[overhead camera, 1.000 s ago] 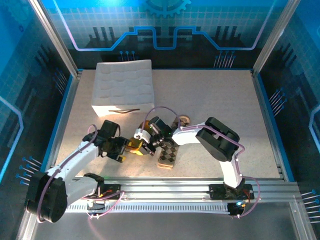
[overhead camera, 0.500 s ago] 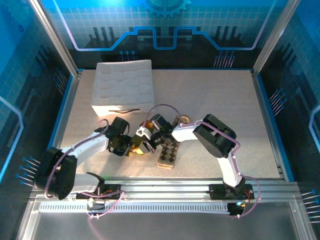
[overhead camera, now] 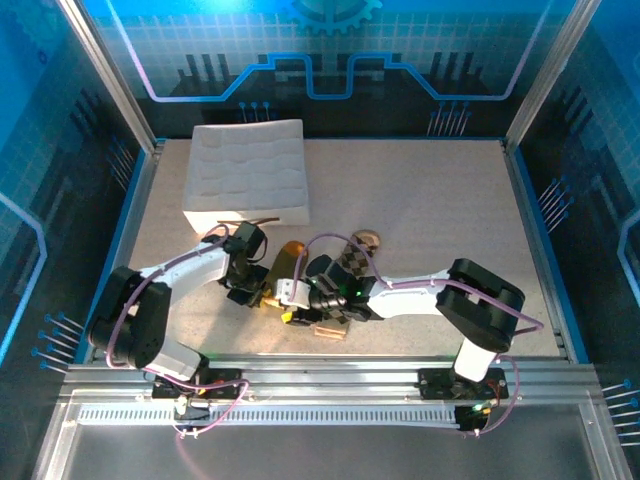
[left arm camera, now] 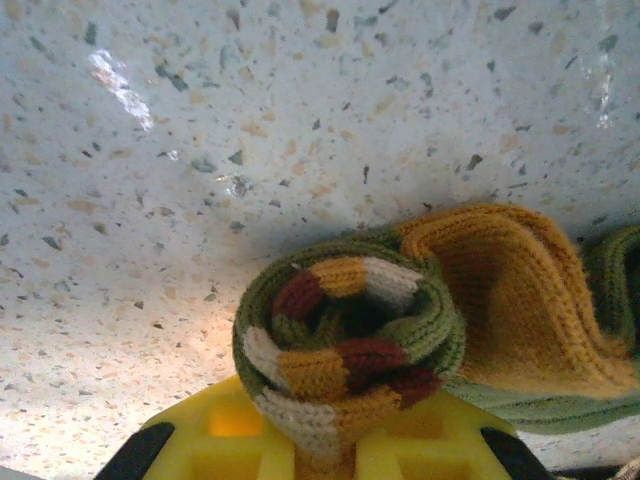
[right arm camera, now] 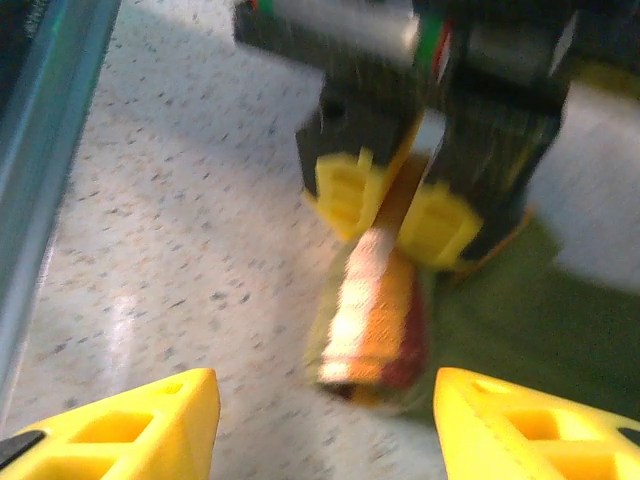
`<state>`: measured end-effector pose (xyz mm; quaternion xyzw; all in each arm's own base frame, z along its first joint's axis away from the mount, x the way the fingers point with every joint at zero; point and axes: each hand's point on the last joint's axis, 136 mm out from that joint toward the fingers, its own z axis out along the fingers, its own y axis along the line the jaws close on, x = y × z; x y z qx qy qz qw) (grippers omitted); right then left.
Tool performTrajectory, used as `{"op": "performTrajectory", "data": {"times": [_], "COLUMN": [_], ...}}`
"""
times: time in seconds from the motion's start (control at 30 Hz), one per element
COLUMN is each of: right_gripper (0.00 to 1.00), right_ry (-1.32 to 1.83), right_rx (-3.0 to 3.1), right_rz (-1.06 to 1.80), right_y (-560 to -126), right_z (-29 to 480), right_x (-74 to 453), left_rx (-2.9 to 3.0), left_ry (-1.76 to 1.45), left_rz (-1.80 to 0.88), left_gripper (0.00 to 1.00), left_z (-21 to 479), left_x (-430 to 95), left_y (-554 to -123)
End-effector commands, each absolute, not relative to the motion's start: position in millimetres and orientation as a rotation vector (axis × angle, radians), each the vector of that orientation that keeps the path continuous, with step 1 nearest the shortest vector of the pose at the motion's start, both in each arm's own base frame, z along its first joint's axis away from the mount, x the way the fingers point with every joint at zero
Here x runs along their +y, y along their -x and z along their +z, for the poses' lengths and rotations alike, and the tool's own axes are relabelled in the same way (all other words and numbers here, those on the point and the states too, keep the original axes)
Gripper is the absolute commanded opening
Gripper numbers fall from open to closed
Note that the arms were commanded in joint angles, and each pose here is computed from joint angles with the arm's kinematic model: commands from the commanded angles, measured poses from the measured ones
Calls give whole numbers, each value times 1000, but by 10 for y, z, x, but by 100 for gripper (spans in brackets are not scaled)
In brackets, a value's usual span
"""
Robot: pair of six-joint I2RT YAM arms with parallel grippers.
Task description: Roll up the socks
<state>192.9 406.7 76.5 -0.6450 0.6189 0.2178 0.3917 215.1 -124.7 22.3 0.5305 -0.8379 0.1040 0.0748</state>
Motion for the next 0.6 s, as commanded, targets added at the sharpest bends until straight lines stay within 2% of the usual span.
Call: {"op": "performTrajectory", "data": {"times": [0.0, 0.13, 0.37, 0.47, 0.57], "right_gripper": [60, 61, 54, 47, 33], "right_ry": [1705, 1775, 1783, 1778, 1791], "right_rx": [1347, 1284, 1293, 1315, 1351], "right_rz": [237, 118, 51, -4, -28], "right_y": [-2065, -1992, -2067, -2162, -2204], "right_z": [873, 681, 496, 362, 250], "right_x": [4076, 4183, 4387, 4419, 4411], "left_rx": [-2433, -2437, -2439, -2437, -2440], "left_ry": [-1526, -1507, -1487, -1478, -1471], "left_rz": [-3, -10, -5, 4, 17], "left_gripper": [7, 6, 6, 6, 6], "left_z": [-5, -5, -23, -32, -27], "left_x": [-1016, -1035, -1058, -1070, -1084], "left_y": [-1699, -1754, -1818, -1839, -1853]}}
